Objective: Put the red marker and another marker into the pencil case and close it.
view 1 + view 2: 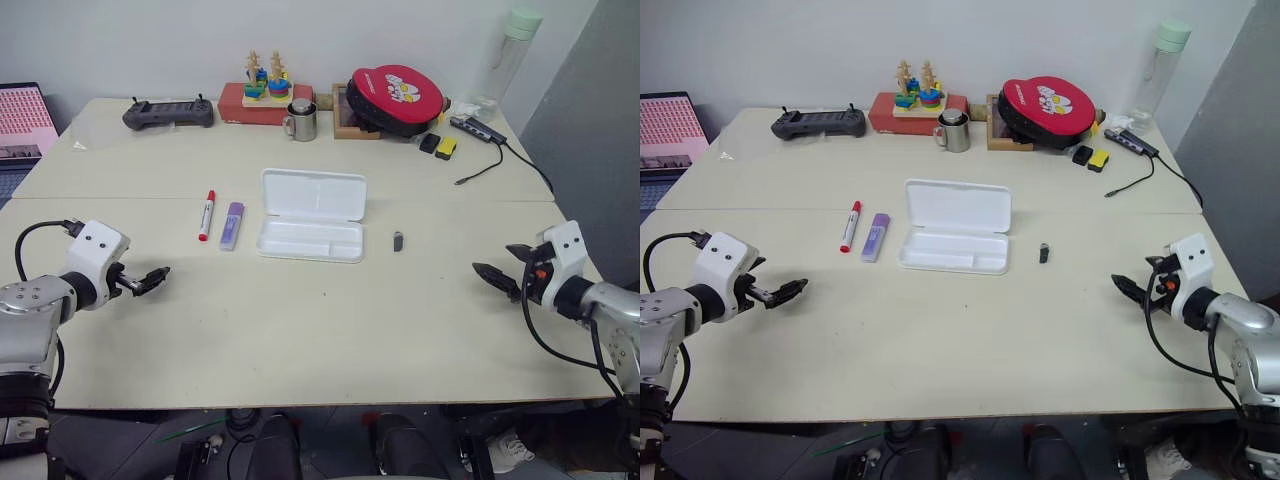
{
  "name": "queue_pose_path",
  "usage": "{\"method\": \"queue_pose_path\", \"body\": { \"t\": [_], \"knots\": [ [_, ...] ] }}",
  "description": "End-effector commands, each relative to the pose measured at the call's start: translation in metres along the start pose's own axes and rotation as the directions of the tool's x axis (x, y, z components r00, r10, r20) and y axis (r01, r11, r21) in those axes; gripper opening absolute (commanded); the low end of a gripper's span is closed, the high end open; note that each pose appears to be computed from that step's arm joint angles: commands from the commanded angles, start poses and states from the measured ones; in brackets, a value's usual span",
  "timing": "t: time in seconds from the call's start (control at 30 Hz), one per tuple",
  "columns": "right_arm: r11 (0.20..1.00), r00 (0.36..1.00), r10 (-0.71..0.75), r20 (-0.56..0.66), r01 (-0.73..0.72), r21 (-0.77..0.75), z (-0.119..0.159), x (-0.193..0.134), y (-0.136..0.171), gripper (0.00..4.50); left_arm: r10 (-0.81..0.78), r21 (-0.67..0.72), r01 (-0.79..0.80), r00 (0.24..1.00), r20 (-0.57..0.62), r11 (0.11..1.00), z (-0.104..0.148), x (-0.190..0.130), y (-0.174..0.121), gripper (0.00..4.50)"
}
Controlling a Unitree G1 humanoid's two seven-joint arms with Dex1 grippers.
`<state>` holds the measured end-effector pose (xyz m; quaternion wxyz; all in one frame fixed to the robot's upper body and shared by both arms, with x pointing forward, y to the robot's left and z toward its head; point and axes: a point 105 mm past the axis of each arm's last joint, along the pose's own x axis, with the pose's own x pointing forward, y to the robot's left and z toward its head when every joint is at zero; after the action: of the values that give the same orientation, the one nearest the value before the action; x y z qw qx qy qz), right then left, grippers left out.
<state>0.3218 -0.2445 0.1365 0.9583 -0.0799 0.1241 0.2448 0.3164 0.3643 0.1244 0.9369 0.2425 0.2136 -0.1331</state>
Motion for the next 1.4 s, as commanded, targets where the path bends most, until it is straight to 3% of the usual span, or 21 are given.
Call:
{"method": "queue_pose_path", "body": {
  "t": [0.03, 0.43, 1.0, 1.13, 1.3, 1.4],
  "knots": [
    [1.0, 1.0, 0.02, 0.024, -0.02, -0.015, 0.011, 0.001, 0.003, 4.4, -0.037, 0.013, 0.037, 0.999, -0.004, 0.999, 0.002, -0.011, 0.005, 4.5],
    [1.0, 1.0, 0.021, 0.02, -0.021, 0.003, 0.005, 0.007, 0.008, 4.4, -0.133, 0.018, 0.133, 0.991, 0.031, 0.991, 0.009, -0.006, -0.012, 4.5],
    [1.0, 0.999, 0.021, 0.024, -0.021, 0.009, -0.001, 0.002, 0.012, 4.4, -0.152, -0.016, 0.154, 0.986, 0.069, 0.988, 0.014, 0.002, -0.022, 4.5],
    [0.981, 0.972, 0.196, 0.129, -0.195, -0.027, 0.028, 0.013, 0.042, 4.4, -0.237, -0.034, 0.246, 0.956, 0.173, 0.969, 0.038, 0.004, -0.041, 4.5],
    [0.898, 0.903, 0.427, 0.038, -0.419, -0.139, 0.038, 0.05, 0.089, 4.4, -0.406, -0.022, 0.452, 0.82, 0.404, 0.892, 0.097, 0.0, -0.088, 4.5],
    [0.851, 0.861, 0.508, 0.015, -0.498, -0.166, 0.047, 0.066, 0.108, 4.4, -0.492, 0.024, 0.542, 0.742, 0.455, 0.84, 0.115, -0.005, -0.116, 4.5]
  ]
}}
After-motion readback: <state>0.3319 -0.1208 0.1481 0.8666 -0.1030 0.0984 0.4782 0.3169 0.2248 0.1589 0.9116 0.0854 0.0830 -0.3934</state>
